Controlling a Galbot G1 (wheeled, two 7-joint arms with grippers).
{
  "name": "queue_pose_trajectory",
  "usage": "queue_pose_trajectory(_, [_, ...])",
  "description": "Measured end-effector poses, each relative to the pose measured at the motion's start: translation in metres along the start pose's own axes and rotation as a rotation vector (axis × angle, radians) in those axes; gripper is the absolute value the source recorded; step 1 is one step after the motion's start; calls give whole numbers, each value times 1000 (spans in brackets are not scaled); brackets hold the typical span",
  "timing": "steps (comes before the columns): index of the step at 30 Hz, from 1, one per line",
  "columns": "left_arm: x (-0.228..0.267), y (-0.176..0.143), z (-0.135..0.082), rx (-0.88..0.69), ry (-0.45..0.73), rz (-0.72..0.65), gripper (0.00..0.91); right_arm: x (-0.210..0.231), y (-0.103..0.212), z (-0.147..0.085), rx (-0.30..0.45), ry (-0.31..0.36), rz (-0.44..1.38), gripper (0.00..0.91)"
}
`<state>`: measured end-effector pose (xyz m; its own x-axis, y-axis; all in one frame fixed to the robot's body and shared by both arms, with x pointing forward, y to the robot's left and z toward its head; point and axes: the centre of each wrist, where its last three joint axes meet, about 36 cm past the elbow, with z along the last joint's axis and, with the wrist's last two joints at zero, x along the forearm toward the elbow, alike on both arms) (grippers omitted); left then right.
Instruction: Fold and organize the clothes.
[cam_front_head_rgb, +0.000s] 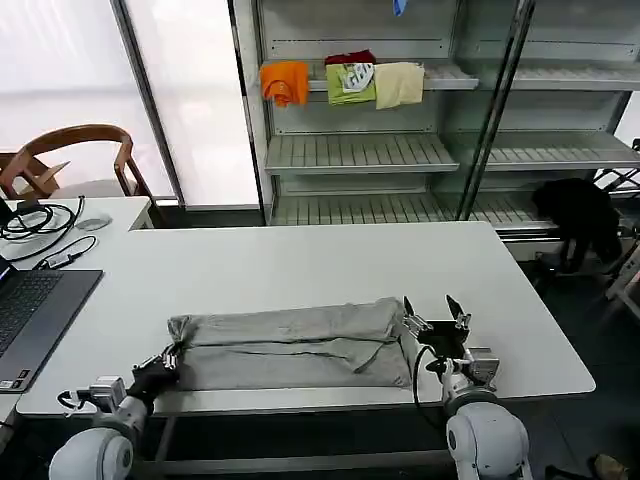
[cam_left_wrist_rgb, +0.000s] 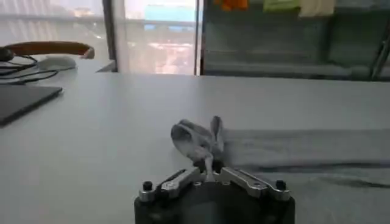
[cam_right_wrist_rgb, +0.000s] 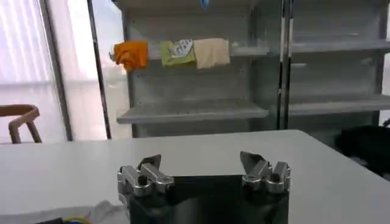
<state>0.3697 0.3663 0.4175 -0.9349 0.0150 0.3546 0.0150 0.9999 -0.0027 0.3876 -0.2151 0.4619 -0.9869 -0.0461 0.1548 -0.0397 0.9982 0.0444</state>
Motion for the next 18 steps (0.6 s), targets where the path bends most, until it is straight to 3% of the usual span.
queue_pose_trajectory(6, [4, 52, -24, -129, -42, -85, 10, -6, 4, 3, -4, 3, -12, 907])
queue_pose_trajectory(12, [17, 121, -68, -298, -91, -194, 10, -13, 6, 8, -2, 8, -18, 907])
queue_pose_trajectory(18, [31, 145, -109, -393, -138, -233, 20, -17, 9, 17, -2, 21, -33, 907])
